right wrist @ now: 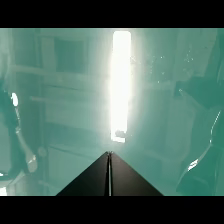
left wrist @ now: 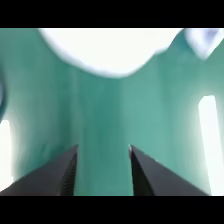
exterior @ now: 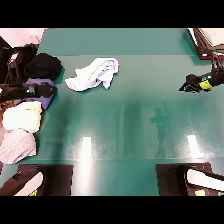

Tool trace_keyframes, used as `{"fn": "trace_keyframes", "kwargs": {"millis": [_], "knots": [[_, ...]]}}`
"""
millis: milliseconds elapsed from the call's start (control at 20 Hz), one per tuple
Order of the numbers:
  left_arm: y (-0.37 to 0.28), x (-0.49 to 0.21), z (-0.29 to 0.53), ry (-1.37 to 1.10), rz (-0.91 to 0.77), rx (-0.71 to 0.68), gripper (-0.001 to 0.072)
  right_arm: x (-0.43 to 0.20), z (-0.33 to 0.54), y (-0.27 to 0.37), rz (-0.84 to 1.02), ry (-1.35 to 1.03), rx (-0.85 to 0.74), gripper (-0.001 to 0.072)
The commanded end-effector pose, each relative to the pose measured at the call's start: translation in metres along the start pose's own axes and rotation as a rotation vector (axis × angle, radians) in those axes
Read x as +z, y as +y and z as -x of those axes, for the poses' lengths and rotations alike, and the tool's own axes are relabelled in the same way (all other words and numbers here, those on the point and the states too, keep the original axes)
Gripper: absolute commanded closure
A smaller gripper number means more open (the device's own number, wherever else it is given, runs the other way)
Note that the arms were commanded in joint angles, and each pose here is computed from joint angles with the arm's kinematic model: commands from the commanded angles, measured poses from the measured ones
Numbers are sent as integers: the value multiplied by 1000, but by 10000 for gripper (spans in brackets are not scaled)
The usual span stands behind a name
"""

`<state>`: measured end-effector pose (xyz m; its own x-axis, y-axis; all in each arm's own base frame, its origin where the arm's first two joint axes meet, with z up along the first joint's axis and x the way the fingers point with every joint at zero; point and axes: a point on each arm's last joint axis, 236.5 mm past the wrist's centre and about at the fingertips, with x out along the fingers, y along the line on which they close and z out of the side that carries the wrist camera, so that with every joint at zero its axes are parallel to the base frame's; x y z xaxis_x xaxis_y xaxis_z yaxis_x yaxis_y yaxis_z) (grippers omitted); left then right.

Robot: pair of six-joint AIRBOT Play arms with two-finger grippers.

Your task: Fold the shirts.

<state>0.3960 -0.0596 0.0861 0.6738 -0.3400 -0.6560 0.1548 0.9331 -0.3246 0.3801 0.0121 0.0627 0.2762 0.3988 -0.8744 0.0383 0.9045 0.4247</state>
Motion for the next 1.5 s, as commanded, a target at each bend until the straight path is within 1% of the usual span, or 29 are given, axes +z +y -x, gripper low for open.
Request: {"fn": "trace_keyframes", "kwargs": {"millis": [0,50,100,150,400,500,650,700,750,800,850,900,1050,1150,1300,1400,1450], "knots": [[-8,14,-44,-69,-44,-26,310,4,0,-1,-1,-16,-3,688],[-11,6,-66,-49,-101,-24,233,4,0,-1,-1,-18,-3,689],[-15,-1,-86,-35,-147,-19,118,4,0,-1,-1,-18,-3,688],[-17,-7,-107,-19,-191,-15,78,4,0,-1,-1,-17,-3,688],[-20,-14,-176,98,-235,-52,77,1,0,0,-1,-4,-1,688],[-23,-15,-186,140,-258,-73,77,-1,0,0,-1,3,1,689],[-22,-11,-189,136,-265,-71,78,-1,0,0,-1,4,0,688],[-22,-11,-189,137,-266,-71,109,-1,0,0,-1,3,1,688],[-22,-12,-189,137,-266,-71,219,0,0,0,-1,-1,0,688],[-23,-12,-189,141,-266,-73,378,1,0,0,-1,-5,-1,688],[-24,-16,-188,155,-266,-81,581,4,0,-1,-1,-14,-2,688],[-27,-20,-187,176,-266,-94,686,4,0,-1,-1,-17,-3,688],[-53,-16,-169,250,-286,-187,686,4,0,1,-2,-15,4,689],[-83,14,-136,247,-349,-260,687,9,2,19,-12,-38,77,688],[-130,76,-52,121,-481,-320,687,21,15,59,16,-87,201,689],[-154,91,11,60,-551,-344,687,22,20,86,87,-97,214,689],[-162,86,36,61,-581,-356,687,20,19,100,123,-90,224,689]]}}
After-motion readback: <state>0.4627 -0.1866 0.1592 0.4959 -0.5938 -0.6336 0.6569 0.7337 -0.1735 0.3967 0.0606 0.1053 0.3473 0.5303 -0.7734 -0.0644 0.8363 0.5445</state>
